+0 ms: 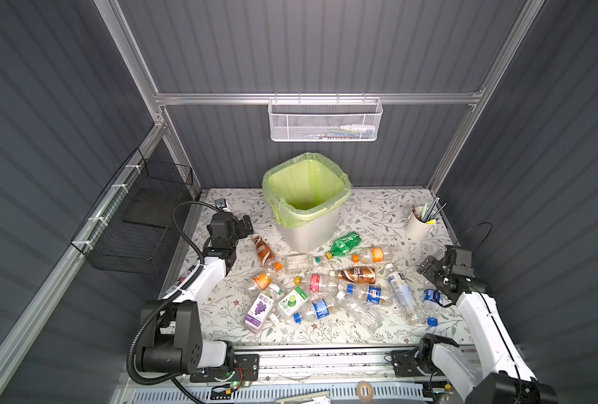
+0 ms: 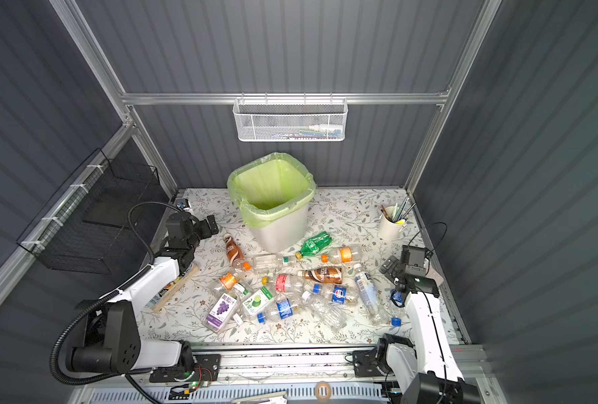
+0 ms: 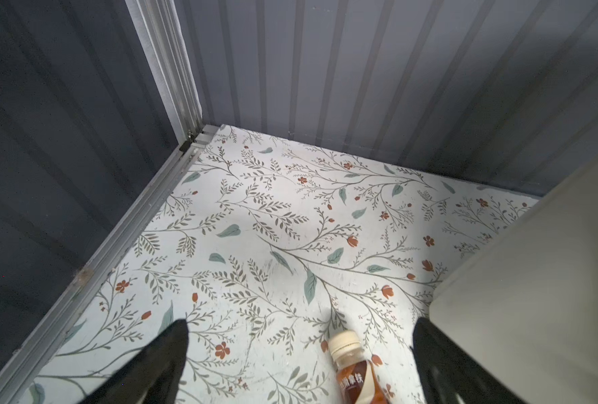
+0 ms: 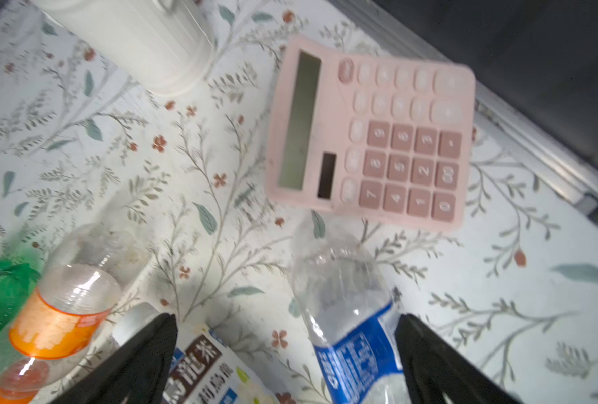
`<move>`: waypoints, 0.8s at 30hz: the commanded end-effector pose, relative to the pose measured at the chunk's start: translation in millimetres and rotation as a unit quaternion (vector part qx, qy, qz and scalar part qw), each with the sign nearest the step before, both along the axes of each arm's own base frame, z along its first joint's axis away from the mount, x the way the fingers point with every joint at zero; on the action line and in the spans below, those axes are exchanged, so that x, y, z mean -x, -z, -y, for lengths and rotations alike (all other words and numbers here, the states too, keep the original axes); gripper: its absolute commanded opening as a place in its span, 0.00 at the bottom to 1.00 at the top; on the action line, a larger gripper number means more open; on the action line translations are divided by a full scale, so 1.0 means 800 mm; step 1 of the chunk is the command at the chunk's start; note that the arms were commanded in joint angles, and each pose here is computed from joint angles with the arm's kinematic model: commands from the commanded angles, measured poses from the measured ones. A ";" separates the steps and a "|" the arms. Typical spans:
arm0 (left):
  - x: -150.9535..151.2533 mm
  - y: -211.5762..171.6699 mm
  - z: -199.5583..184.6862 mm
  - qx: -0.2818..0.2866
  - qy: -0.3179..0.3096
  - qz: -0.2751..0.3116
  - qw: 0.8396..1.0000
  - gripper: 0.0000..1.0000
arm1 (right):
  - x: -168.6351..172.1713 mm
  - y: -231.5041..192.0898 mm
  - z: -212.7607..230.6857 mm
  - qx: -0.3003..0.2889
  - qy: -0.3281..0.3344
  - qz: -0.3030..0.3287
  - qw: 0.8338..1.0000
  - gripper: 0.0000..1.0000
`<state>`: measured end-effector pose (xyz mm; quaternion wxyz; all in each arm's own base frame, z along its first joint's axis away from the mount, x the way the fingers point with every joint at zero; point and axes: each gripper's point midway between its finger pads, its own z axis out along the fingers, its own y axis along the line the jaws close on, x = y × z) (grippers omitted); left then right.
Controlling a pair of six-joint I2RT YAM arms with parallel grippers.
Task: Throw the plastic bottles in the bin
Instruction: 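Lower the right gripper onto the clear blue-labelled bottle and grasp it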
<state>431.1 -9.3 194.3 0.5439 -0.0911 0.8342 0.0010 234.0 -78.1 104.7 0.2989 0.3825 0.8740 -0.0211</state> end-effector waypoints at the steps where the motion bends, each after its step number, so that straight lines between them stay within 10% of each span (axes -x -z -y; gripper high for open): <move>1: 0.001 -0.015 0.006 0.018 0.009 0.005 1.000 1.00 | 0.037 0.025 0.003 -0.016 0.055 -0.048 0.997 0.99; 24: -0.006 -0.012 0.013 0.032 0.021 -0.008 0.999 1.00 | 0.011 0.084 -0.035 -0.109 0.025 -0.065 0.992 0.76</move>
